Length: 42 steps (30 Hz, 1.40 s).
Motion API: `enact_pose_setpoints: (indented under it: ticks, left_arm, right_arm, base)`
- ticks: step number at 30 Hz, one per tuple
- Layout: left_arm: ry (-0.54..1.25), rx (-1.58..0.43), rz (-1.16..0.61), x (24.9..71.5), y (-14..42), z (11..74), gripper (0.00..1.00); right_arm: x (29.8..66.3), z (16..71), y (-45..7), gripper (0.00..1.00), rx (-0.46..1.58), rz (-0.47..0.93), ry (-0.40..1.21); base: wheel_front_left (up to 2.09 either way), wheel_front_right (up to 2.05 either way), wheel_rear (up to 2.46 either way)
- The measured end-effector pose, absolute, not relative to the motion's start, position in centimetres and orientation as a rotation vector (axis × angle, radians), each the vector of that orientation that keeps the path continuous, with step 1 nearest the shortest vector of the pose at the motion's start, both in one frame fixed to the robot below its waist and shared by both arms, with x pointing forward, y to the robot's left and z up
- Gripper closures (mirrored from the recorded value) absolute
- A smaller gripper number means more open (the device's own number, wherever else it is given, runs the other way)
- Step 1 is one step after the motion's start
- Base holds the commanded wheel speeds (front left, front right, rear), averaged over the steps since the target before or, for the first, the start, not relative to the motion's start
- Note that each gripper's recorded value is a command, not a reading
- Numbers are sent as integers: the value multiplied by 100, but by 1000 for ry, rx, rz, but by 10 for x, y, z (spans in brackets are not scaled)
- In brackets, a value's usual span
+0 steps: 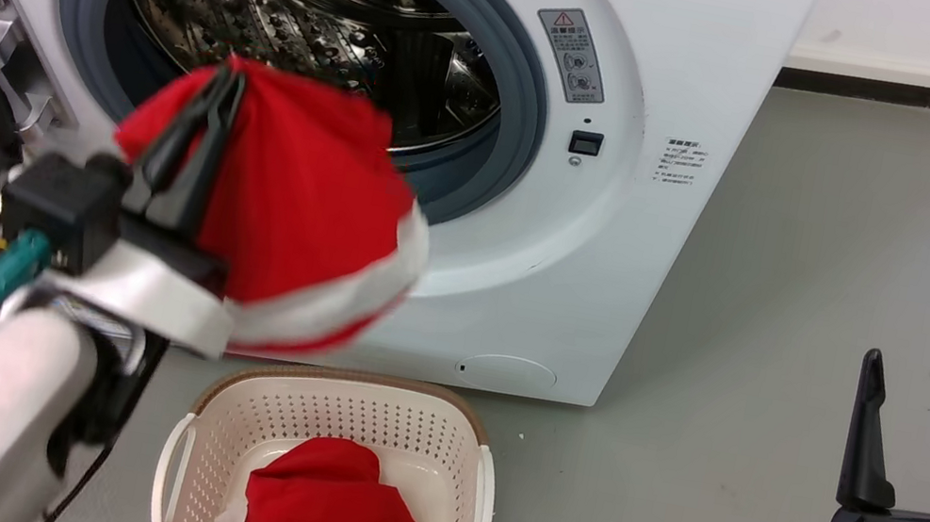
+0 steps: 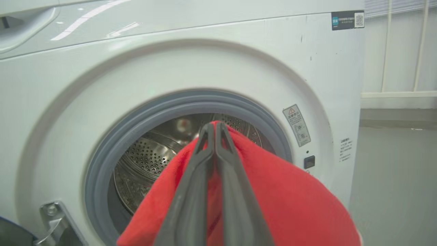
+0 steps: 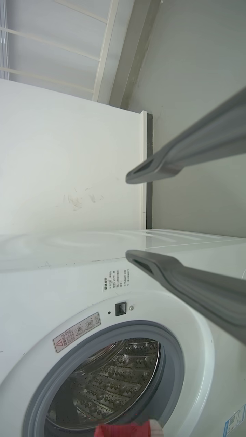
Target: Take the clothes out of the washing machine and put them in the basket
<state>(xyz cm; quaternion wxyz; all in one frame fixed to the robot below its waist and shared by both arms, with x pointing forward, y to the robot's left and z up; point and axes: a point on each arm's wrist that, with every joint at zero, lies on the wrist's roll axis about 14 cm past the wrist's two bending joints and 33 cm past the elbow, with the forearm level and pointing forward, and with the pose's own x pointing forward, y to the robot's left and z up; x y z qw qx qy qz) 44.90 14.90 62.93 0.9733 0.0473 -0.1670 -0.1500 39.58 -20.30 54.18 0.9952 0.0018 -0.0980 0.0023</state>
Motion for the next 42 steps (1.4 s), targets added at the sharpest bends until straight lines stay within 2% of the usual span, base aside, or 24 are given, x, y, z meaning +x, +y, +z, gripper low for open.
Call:
enact_pose_setpoints:
  ticks: [9,14,23,33,42]
  left_arm:
    - [-102,31,-321,428,144,550,100]
    - [123,-57,-319,423,140,475,100]
    - [509,-47,-297,415,149,335,100]
    - [704,30,-316,447,147,243,100]
    - [817,79,-295,456,153,174,100]
  right_arm:
    - [404,527,-201,0,1,10,-156]
    - [414,514,-201,0,-4,11,-124]
    - [444,488,-206,0,-24,2,-79]
    - [468,437,-222,0,-57,-34,19]
    - [467,385,-236,0,-78,-64,140]
  base:
    - [0,0,0]
    - [0,0,0]
    - [0,0,0]
    - [0,0,0]
    - [0,0,0]
